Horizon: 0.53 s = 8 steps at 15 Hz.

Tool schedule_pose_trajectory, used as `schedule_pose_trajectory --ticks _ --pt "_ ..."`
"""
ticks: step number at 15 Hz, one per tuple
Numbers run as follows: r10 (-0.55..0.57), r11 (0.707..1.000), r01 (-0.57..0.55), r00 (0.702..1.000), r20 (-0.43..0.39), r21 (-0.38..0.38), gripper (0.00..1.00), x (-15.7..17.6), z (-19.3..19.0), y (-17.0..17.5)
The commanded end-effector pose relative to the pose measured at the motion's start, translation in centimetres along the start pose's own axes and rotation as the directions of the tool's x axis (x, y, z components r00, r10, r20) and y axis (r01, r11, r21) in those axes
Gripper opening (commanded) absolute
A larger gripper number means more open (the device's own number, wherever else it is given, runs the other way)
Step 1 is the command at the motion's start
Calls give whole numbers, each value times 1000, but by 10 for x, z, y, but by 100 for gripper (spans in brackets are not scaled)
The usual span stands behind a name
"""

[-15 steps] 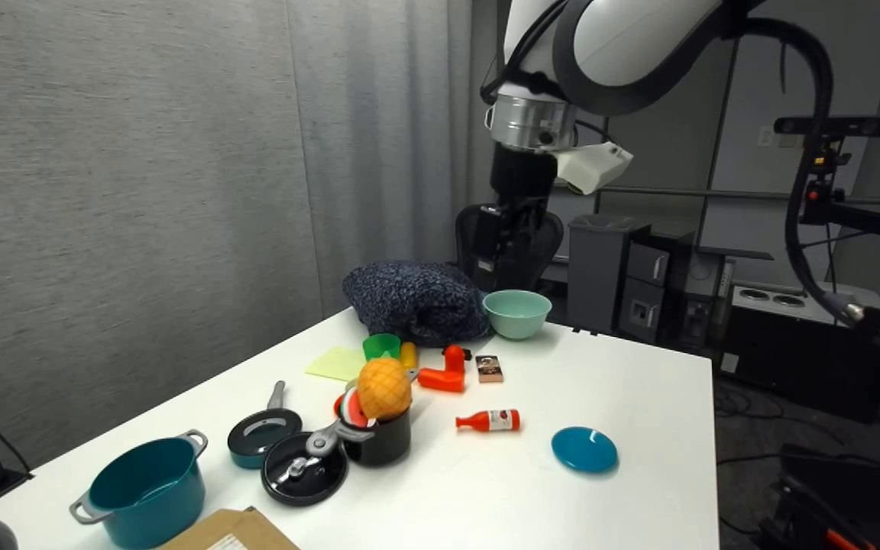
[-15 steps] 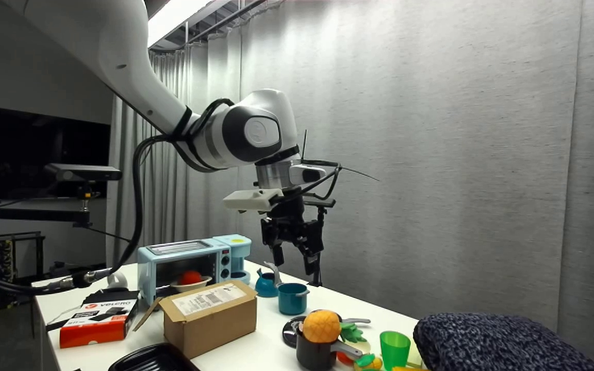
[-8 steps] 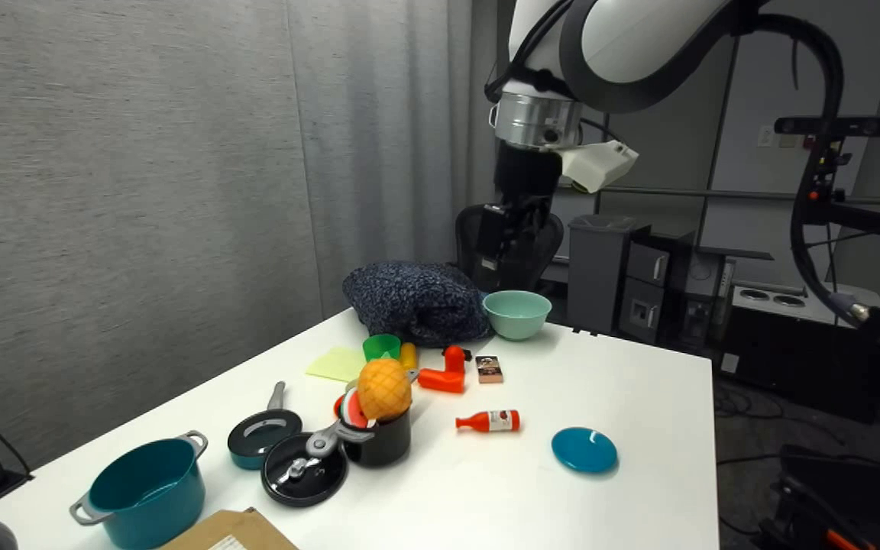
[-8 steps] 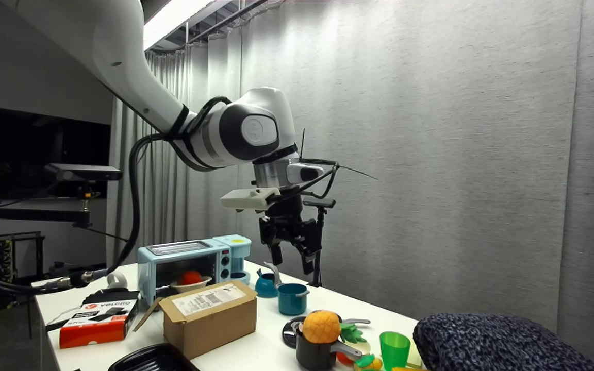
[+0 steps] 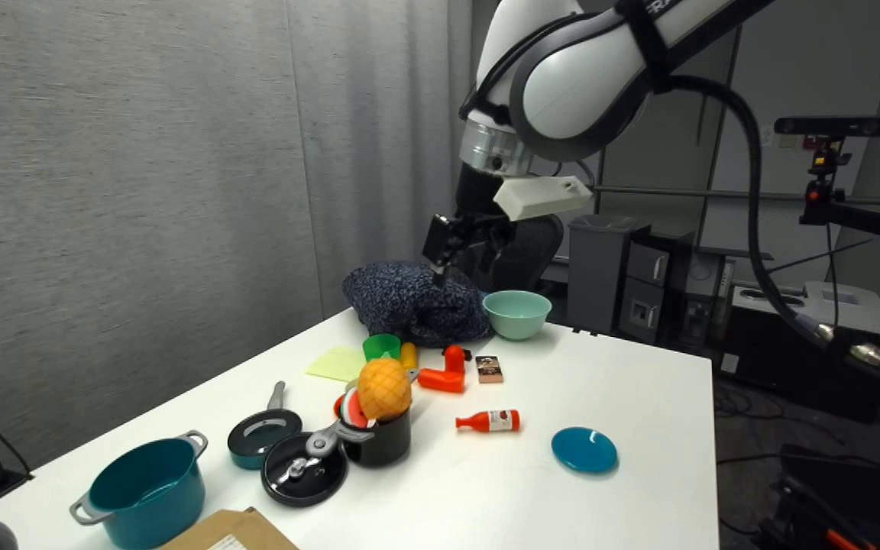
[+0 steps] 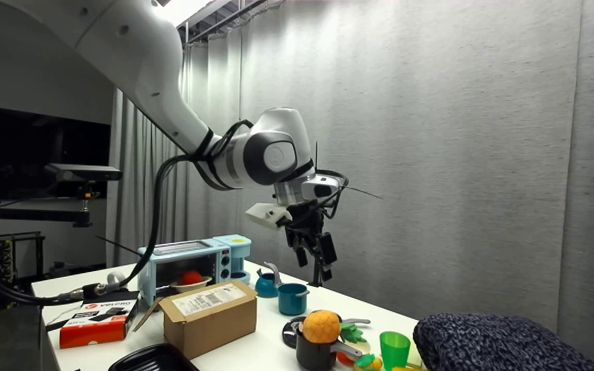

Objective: Remove the pineapple plush toy from the black pot and put it on the table

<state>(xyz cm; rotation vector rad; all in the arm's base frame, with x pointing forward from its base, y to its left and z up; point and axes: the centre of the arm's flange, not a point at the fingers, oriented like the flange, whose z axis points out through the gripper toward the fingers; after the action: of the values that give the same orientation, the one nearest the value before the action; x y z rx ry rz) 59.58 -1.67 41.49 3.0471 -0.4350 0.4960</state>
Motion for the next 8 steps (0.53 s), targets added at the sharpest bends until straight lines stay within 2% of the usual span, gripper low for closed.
schedule_pose_trajectory --ticks 1,2,3,5,8 --pt "20 999 -19 1000 -1 27 100 63 43 -33" --pt "8 1000 -8 1000 -1 24 100 71 48 -39" --pt "1 1000 -1 1000 0 14 100 29 33 -18" --pt "-5 1000 4 1000 9 12 100 34 47 -24" --pt "0 1000 0 1000 5 10 100 33 42 -20"
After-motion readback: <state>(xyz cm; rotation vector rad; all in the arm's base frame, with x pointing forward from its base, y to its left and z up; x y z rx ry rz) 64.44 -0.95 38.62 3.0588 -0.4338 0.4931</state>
